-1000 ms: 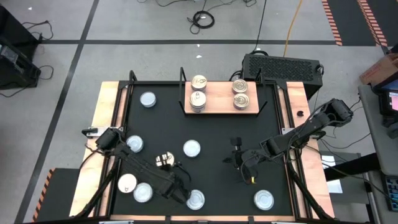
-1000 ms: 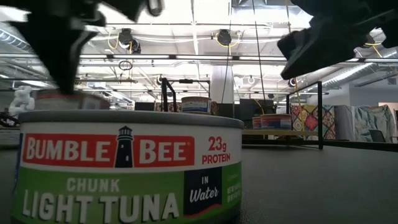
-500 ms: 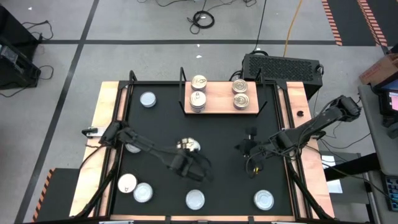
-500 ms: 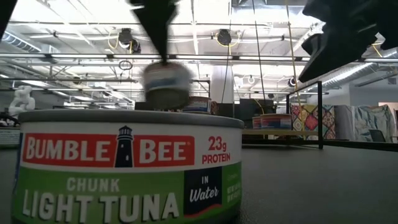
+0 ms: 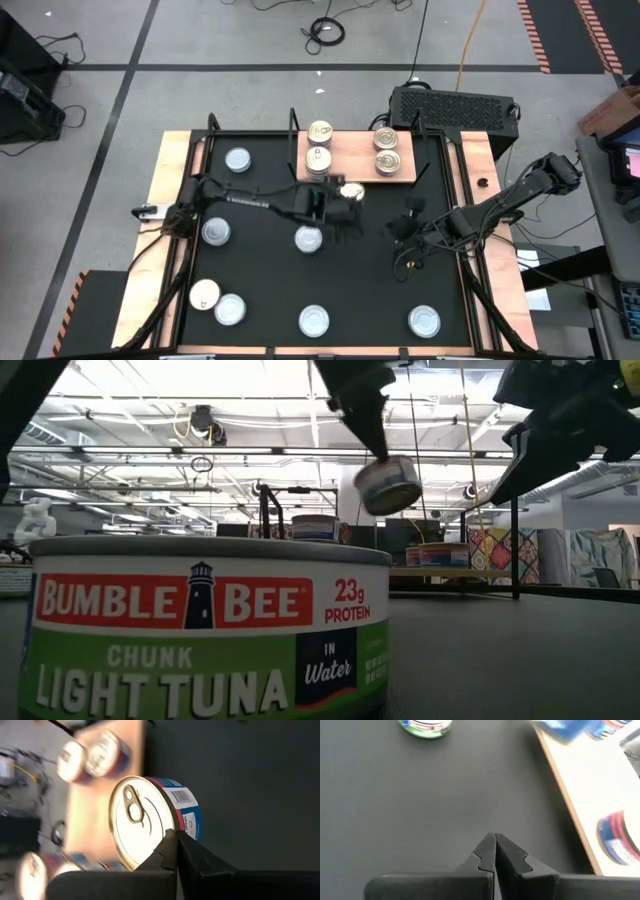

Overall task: Stack canned seafood by type on shelf
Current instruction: Stack the blue pink tuna can on top of the other blue pink tuna can on the shelf

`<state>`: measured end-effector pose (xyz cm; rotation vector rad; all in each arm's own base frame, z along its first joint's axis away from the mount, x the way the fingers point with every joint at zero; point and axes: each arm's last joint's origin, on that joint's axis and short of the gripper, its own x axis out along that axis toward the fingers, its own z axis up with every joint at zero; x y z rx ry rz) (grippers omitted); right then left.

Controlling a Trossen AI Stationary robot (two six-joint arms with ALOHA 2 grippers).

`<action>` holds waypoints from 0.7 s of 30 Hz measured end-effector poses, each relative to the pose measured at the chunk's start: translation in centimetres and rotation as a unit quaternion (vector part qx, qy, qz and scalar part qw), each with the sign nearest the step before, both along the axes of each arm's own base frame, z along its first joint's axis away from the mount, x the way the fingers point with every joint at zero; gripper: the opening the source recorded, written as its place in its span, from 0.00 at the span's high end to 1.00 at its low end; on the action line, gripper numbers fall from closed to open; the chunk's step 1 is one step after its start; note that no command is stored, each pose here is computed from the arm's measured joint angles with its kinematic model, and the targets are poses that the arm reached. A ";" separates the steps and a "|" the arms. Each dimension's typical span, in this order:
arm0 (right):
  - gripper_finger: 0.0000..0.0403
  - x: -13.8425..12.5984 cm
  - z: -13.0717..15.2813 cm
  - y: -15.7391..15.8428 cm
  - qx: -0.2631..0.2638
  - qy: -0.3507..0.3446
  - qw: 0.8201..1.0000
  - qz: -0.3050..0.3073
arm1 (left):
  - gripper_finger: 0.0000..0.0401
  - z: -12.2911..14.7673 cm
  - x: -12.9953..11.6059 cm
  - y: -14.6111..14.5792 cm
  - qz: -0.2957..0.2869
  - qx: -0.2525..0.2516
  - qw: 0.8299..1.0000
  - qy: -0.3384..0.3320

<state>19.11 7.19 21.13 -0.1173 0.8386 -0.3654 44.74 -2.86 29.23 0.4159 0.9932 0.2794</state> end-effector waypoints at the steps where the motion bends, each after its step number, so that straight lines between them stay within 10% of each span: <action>1: 1.00 0.0 0.0 0.0 -0.003 0.000 1.000 -0.004 | 1.00 0.2 0.3 0.9 -0.003 0.008 1.000 -0.010; 21: 1.00 -1.9 -1.7 -1.2 -0.005 -0.019 0.995 -0.096 | 1.00 -3.1 6.0 10.8 -0.093 0.134 0.985 -0.059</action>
